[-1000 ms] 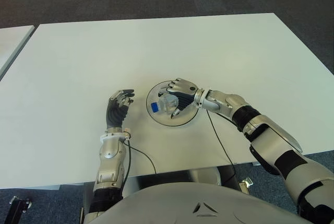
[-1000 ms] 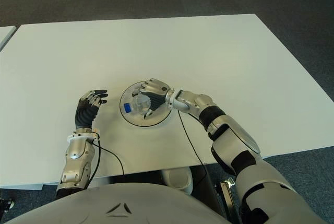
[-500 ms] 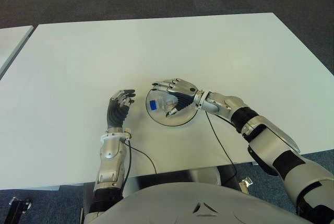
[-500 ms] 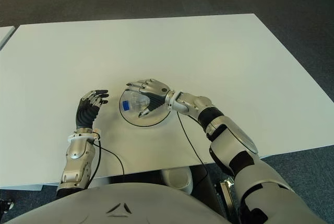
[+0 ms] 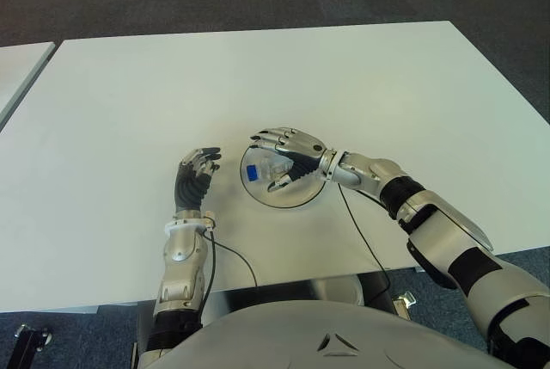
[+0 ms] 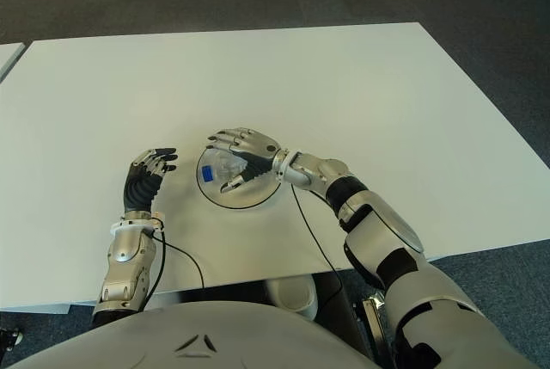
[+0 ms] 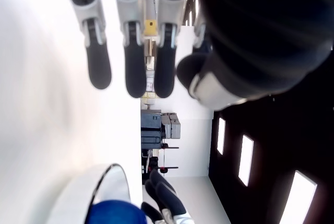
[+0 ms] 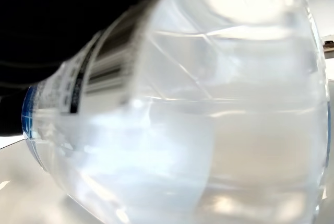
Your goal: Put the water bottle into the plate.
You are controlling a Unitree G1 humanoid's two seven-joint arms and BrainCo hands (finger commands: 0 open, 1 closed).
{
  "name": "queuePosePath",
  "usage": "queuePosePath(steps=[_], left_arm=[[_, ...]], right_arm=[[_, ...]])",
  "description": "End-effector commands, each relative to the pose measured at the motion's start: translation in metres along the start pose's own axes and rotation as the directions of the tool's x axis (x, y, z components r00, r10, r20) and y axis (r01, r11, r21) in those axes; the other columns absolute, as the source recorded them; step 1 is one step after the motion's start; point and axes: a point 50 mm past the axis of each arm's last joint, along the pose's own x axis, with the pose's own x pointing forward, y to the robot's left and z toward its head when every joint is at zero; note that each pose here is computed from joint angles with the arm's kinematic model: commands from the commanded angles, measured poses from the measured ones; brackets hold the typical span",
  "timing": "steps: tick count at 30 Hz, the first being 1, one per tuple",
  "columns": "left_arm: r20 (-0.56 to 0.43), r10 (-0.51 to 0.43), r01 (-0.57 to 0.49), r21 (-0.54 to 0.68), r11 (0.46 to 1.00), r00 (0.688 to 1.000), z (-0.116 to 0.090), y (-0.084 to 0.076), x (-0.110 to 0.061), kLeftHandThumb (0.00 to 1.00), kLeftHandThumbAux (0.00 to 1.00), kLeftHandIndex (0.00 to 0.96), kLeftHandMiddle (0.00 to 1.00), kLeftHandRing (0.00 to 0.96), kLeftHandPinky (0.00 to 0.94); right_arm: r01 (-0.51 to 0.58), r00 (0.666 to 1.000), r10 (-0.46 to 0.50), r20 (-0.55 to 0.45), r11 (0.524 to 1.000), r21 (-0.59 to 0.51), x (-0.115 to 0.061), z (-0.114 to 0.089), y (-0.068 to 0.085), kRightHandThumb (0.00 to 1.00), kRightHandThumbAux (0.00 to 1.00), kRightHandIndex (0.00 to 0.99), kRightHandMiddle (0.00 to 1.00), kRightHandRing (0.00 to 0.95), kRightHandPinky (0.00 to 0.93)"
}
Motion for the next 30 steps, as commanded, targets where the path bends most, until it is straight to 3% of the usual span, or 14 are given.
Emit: queuePosePath(steps=[1, 12, 16, 22, 25, 28, 30], left_arm=[[-0.007, -0.013, 0.013, 0.000, 1.000, 1.000, -0.001, 0.000, -0.001, 0.704, 0.721, 0.411, 0.339, 0.341, 0.367], [-0.005, -0.011, 0.012, 0.016, 1.000, 1.000, -0.001, 0.000, -0.001, 0.703, 0.721, 0.412, 0.344, 0.342, 0.368], [-0.005, -0.010, 0.010, 0.017, 1.000, 1.000, 0.000, 0.000, -0.001, 0.703, 0.721, 0.412, 0.346, 0.345, 0.374], [-0.011, -0.006, 0.006, 0.014, 1.000, 1.000, 0.000, 0.000, -0.002, 0.704, 0.721, 0.412, 0.347, 0.348, 0.380], [-0.014, -0.004, 0.004, 0.010, 1.000, 1.000, 0.000, 0.000, -0.002, 0.704, 0.721, 0.412, 0.345, 0.348, 0.381], [-0.015, -0.003, 0.003, 0.013, 1.000, 1.000, 0.000, 0.000, -0.003, 0.702, 0.722, 0.411, 0.340, 0.342, 0.369], [-0.014, -0.003, 0.004, 0.014, 1.000, 1.000, 0.000, 0.000, -0.003, 0.702, 0.721, 0.412, 0.338, 0.339, 0.366]], right_arm=[[-0.094, 0.996, 0.095, -0.001, 0.995, 0.037, -0.008, 0.005, 0.024, 0.289, 0.187, 0.000, 0.000, 0.000, 0.000], [-0.043, 0.999, 0.045, -0.028, 0.996, 0.075, -0.008, 0.003, 0.017, 0.260, 0.163, 0.000, 0.000, 0.000, 0.000], [0.033, 0.999, -0.029, -0.044, 0.995, 0.098, -0.011, -0.002, 0.001, 0.252, 0.170, 0.000, 0.000, 0.000, 0.000], [0.179, 0.981, -0.164, -0.103, 0.971, 0.157, -0.016, -0.003, -0.006, 0.252, 0.192, 0.000, 0.000, 0.000, 0.000], [0.269, 0.959, -0.247, -0.140, 0.947, 0.175, -0.019, -0.004, -0.009, 0.261, 0.201, 0.000, 0.000, 0.000, 0.000], [0.476, 0.873, -0.439, -0.214, 0.863, 0.172, -0.035, -0.009, -0.017, 0.280, 0.281, 0.000, 0.000, 0.000, 0.000], [0.549, 0.829, -0.507, -0.236, 0.817, 0.175, -0.041, -0.009, -0.021, 0.296, 0.363, 0.000, 0.000, 0.000, 0.000]])
